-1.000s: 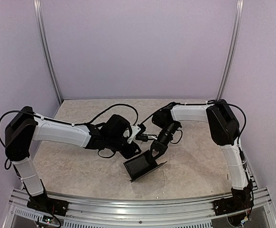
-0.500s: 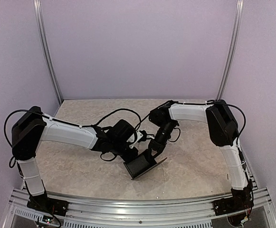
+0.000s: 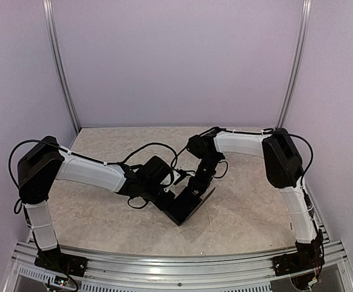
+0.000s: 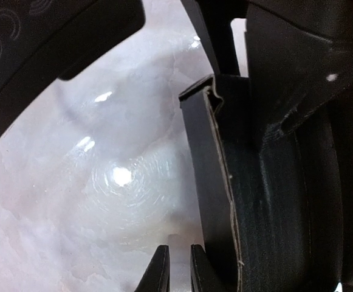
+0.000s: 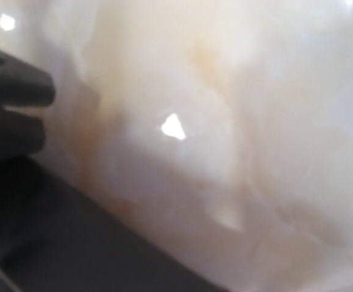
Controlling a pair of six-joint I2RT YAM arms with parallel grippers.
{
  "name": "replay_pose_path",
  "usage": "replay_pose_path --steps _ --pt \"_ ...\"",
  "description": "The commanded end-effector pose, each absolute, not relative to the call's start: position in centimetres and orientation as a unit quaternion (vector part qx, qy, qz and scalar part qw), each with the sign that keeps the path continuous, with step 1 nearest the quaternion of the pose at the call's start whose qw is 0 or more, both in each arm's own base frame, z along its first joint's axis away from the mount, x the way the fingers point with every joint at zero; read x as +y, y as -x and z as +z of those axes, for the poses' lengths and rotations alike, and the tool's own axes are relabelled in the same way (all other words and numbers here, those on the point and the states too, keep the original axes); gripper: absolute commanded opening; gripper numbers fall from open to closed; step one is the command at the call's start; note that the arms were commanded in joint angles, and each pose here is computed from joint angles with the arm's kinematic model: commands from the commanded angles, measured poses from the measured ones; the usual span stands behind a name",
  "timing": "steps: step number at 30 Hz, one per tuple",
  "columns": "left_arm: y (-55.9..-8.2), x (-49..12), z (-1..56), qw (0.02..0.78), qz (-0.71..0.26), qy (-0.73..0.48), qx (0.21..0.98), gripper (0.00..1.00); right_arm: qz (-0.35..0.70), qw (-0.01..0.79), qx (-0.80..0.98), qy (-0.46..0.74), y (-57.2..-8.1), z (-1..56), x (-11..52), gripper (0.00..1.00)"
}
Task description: Fold the paper box
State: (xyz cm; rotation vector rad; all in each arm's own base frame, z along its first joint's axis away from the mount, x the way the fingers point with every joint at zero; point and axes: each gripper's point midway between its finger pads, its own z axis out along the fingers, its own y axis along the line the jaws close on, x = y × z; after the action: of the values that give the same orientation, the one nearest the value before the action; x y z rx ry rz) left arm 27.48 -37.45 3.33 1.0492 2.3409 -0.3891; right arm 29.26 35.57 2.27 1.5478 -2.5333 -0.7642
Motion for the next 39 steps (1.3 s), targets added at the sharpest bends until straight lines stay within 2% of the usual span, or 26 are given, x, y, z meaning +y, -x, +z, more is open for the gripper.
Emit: replay_pose_path --steps 1,6,13,16,25,31,37,39 --pt "-26.0 -37.6 1.9 0.243 -0.17 -0.395 0.87 0.14 -0.157 -0.02 -0.847 -0.508 -33.2 0.0 35.0 0.15" --pt "-26.0 -37.2 2.0 0.246 -0.178 -0.39 0.869 0.14 -0.119 -0.044 -0.846 -0.517 -34.1 0.2 35.1 0.04" --pt "-25.7 -37.4 3.4 0.272 -0.212 -0.37 0.862 0.14 0.008 -0.097 -0.835 -0.541 -35.3 -0.5 34.6 0.0" --pt "-25.7 -37.7 4.6 0.294 -0.236 -0.359 0.854 0.14 0.029 -0.117 -0.833 -0.54 -35.6 -0.7 34.5 0.0" --pt "-25.0 -36.0 7.9 0.354 -0.275 -0.33 0.831 0.14 -0.006 -0.171 -0.819 -0.548 -35.7 2.5 35.9 0.03" --pt "-24.7 -35.8 7.3 0.35 -0.278 -0.328 0.832 0.15 -0.038 -0.152 -0.814 -0.56 -35.1 1.1 37.0 0.01" --pt "-24.4 -35.3 7.3 0.351 -0.287 -0.322 0.831 0.15 -0.086 -0.127 -0.813 -0.562 -34.1 0.4 38.1 0.12" --pt "-24.4 -35.1 7.4 0.352 -0.289 -0.32 0.831 0.15 -0.106 -0.124 -0.814 -0.557 -34.3 0.6 38.4 0.13"
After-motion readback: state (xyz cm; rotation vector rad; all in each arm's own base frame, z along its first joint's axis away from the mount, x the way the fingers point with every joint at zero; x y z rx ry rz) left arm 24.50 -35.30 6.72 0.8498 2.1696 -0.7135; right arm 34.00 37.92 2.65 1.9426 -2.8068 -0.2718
